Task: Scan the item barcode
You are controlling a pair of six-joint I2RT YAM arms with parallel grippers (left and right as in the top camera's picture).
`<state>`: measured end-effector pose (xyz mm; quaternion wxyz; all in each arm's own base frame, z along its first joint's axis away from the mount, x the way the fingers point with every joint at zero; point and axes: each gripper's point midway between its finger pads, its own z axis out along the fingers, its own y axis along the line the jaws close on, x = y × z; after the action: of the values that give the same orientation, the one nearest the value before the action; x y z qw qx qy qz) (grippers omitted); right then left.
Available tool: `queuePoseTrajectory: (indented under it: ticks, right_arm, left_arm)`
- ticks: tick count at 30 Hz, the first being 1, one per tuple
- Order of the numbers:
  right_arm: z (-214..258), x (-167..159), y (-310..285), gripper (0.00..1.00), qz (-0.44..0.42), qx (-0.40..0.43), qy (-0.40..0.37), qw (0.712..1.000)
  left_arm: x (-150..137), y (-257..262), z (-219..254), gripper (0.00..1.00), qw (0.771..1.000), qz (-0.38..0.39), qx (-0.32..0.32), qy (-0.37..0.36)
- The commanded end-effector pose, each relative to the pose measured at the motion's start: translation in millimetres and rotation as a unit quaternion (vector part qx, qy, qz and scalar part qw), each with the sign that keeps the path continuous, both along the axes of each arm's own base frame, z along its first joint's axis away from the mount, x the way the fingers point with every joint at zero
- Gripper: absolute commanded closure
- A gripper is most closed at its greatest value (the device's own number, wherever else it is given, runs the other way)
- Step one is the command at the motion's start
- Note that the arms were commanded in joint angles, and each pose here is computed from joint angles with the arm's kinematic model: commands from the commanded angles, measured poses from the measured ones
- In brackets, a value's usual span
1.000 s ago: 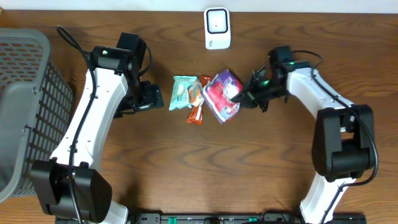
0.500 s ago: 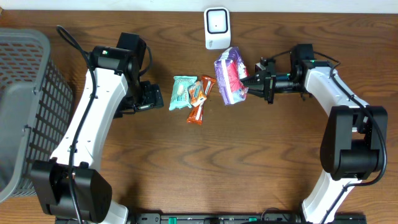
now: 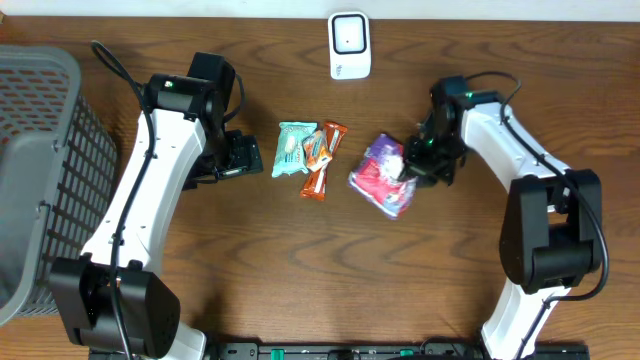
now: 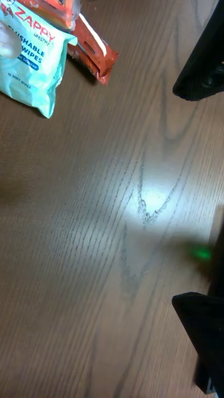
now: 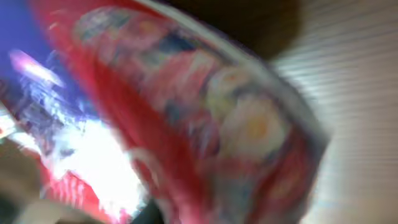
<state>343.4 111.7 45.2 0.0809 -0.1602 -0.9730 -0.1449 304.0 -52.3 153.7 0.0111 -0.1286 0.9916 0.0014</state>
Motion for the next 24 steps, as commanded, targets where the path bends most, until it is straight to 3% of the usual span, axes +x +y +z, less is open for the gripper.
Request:
queuePoseTrajectory:
  ticks: [1, 10, 17, 24]
  right_arm:
    - [32.3, 27.9, -46.7, 0.48, 0.045, -0.136, -0.071, 0.987]
    - [88.7, 32.9, -19.5, 0.45, 0.094, -0.12, -0.096, 0.984]
    - [77.7, 32.6, 50.5, 0.43, 0.11, -0.113, -0.138, 0.978]
    - [54.2, 22.9, 51.3, 0.42, 0.065, -0.203, -0.146, 0.966]
  left_arm:
    - [-0.3, 3.6, -2.3, 0.02, 1.0, 0.002, 0.009, 0.004]
    - [-0.3, 3.6, -2.3, 0.02, 1.0, 0.002, 0.009, 0.004]
    - [-0.3, 3.6, -2.3, 0.02, 1.0, 0.002, 0.009, 0.004]
    - [-0.3, 3.6, -2.3, 0.02, 1.0, 0.002, 0.009, 0.004]
